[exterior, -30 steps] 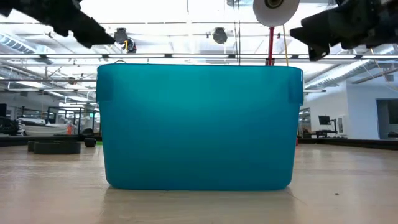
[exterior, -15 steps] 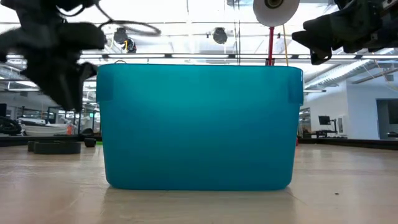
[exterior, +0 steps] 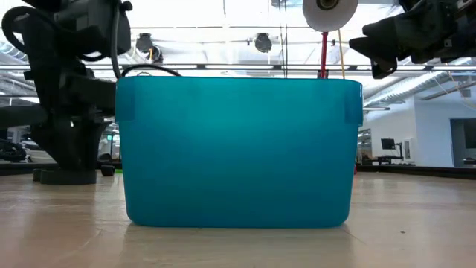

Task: Pick and place rubber bands into bin
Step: Put the bottom black rubber band into the blue bin

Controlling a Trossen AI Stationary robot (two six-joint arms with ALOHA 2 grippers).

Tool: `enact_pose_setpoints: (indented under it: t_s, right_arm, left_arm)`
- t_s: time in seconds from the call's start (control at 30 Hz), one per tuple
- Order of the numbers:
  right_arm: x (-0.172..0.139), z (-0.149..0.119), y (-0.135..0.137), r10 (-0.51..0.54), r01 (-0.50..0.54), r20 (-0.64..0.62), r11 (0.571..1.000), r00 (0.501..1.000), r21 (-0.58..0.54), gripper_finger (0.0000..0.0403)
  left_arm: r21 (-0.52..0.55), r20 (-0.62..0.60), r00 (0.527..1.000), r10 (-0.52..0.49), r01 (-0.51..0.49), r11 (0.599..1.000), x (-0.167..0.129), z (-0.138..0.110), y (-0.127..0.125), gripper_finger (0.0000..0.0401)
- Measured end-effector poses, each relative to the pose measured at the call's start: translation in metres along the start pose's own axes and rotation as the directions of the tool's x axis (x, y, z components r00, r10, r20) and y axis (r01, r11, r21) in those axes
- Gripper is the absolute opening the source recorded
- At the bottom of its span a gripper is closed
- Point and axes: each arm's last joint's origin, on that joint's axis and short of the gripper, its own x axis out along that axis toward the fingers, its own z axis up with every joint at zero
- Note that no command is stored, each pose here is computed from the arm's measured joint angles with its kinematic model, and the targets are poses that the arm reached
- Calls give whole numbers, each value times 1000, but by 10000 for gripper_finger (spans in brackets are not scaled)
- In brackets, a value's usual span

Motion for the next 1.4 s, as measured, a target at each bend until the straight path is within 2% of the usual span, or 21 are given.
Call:
enact_pose_setpoints:
  t_s: [0.13,0.3,0.5,0.6,0.87,1.07,1.17,1.27,1.33,1.4]
  right_arm:
    - [0,0,0,0,0,0,1000,1000,0,149]
    - [0,0,0,-1,1,0,1000,1000,-2,144]
    - [0,0,0,-1,1,-1,1000,1000,-3,148]
    - [0,0,0,-1,1,-1,1000,1000,-4,148]
    - [0,0,0,-1,1,-1,1000,1000,-8,148]
    - [0,0,0,0,0,-1,1000,1000,-8,149]
    - [0,0,0,0,0,-1,1000,1000,-8,147]
    - [0,0,0,-1,1,-2,1000,1000,-9,147]
    - [0,0,0,-1,1,-1,1000,1000,-13,149]
    - [0,0,0,-1,1,-1,1000,1000,-25,150]
  left_arm:
    - [-9,-14,998,-65,65,998,3,1,0,124]
    - [-10,-11,998,-55,55,998,3,1,0,106]
    - [37,7,1000,15,-15,999,4,3,2,43]
    - [58,48,999,8,-11,998,4,7,1,9]
    - [49,105,994,-2,-3,999,-1,14,2,6]
    - [28,193,981,0,-5,1000,-37,18,12,5]
    - [-1,312,950,3,-2,1000,-68,20,19,4]
    - [-22,447,894,8,2,1000,-103,18,27,5]
    - [-53,539,842,14,17,998,-126,14,32,5]
    - [-83,648,761,26,36,996,-149,11,38,4]
